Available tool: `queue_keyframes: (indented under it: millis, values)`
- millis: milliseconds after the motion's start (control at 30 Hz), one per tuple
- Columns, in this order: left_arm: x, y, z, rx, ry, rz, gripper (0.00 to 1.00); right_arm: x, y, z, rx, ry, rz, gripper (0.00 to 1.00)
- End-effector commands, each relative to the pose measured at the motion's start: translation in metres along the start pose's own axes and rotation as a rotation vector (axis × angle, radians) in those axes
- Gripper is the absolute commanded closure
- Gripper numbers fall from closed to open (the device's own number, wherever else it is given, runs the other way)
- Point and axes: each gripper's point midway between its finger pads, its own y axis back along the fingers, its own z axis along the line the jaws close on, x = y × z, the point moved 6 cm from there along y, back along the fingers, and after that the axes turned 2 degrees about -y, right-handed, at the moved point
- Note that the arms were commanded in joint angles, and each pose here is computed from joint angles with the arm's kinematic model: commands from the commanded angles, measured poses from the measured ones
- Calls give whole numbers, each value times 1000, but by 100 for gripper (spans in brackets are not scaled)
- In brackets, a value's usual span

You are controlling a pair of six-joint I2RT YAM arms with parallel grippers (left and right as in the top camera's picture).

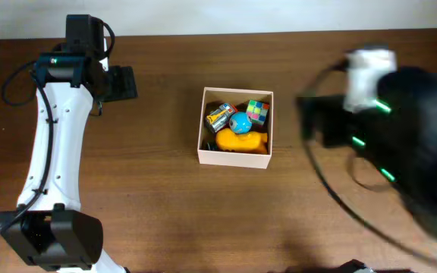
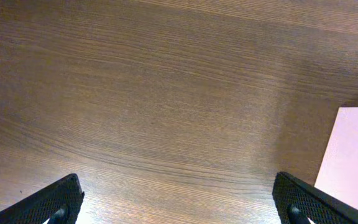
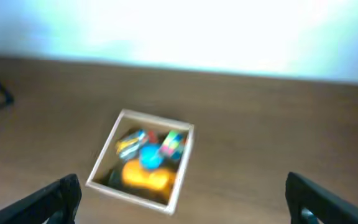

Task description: Pack container

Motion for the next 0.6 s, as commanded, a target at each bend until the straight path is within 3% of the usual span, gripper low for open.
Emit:
queue_keyframes:
  millis: [0,267,567]
  values:
    - [-2,6,1,5,13,-18,1,0,43,-31,107,71,-104,1]
    - [-2,6,1,5,13,-18,1,66,79,-83,314,-71,-142,1]
    - [-2,6,1,5,13,-18,1,171,20,-95,306,-99,-169,1]
